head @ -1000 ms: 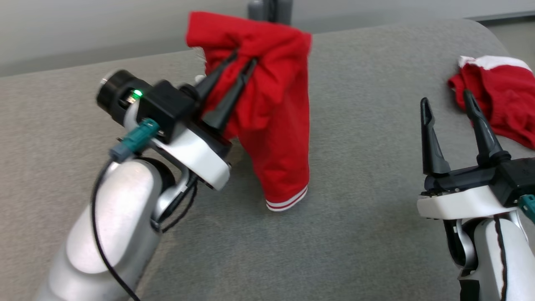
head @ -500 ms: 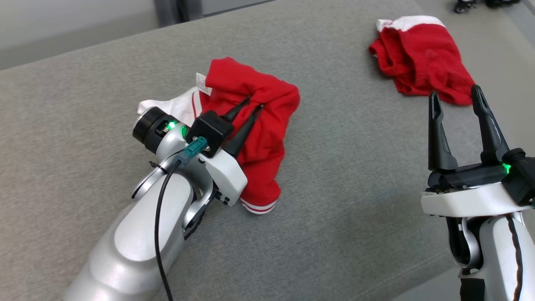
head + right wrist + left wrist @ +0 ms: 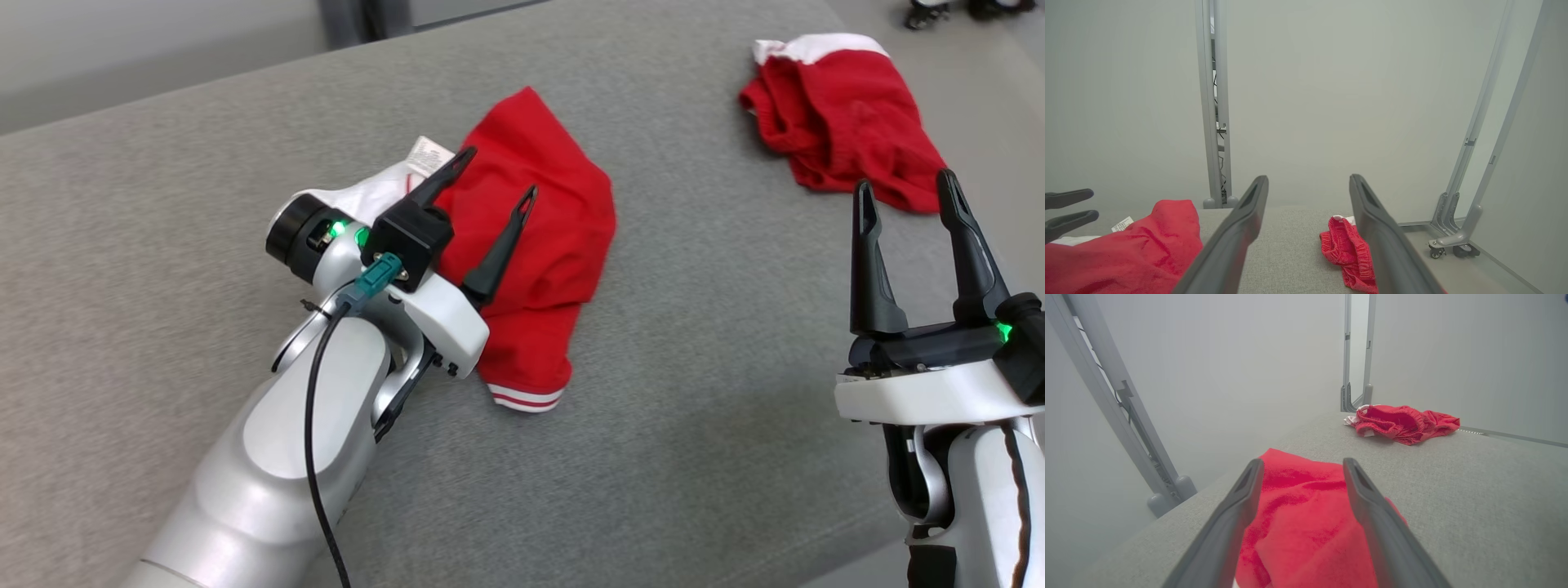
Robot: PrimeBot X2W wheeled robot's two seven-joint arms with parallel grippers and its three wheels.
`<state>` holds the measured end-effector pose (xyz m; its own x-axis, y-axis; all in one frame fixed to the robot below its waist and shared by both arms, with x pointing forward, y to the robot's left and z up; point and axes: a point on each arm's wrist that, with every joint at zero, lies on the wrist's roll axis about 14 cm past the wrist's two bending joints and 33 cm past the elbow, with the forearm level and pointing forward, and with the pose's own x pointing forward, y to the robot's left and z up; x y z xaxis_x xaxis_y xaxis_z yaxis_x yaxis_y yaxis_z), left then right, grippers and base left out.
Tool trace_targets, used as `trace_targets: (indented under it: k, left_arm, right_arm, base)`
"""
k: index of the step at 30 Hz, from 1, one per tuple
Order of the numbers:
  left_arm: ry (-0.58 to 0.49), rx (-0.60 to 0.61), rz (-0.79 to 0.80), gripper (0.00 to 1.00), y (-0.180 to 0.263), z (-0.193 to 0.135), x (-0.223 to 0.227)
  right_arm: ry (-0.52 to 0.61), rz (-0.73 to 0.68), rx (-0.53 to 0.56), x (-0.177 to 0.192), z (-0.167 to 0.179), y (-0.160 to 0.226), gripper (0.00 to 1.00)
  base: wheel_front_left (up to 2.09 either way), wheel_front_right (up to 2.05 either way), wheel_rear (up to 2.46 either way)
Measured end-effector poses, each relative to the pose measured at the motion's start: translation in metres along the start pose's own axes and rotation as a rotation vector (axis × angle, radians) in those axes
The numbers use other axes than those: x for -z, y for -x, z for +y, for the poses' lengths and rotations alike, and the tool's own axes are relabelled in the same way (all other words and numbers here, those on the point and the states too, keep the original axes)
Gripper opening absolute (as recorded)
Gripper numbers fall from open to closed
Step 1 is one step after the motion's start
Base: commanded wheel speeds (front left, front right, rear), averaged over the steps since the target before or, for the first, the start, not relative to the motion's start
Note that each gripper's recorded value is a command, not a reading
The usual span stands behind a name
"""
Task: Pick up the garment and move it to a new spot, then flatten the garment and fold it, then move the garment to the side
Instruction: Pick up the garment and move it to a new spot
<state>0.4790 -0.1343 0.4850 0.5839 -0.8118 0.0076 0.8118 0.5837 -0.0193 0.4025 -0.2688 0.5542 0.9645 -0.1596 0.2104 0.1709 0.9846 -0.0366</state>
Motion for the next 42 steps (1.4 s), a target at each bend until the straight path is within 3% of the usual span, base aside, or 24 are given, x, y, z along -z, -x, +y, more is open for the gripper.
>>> trace_targets:
  k: [8,17,21,28,42]
  left_arm:
    - [-0.002,-0.176,-0.134,1.0,0.035,0.045,-0.047]
    - [-0.02,-0.491,-0.166,1.0,0.139,0.109,-0.058]
    - [0.021,-0.634,-0.128,1.0,0.196,0.112,-0.04]
    - [0.138,-0.775,-0.147,1.0,0.244,0.098,-0.027]
    - [0.096,-0.873,-0.167,1.0,0.281,0.099,-0.03]
  right_arm:
    - [-0.001,-0.029,-0.115,-0.004,0.042,-0.011,1.0]
    - [-0.015,-0.071,-0.245,-0.015,0.091,-0.015,1.0]
    - [-0.041,-0.079,-0.308,-0.017,0.115,-0.014,1.0]
    - [-0.063,-0.066,-0.396,-0.016,0.146,-0.004,1.0]
    - [-0.072,-0.029,-0.443,-0.004,0.162,0.0,1.0]
  base:
    - [0.0,0.0,0.0]
    - [0.0,0.0,0.0]
    - [0.0,0.0,0.0]
    - [0.0,0.0,0.0]
    - [0.0,0.0,0.0]
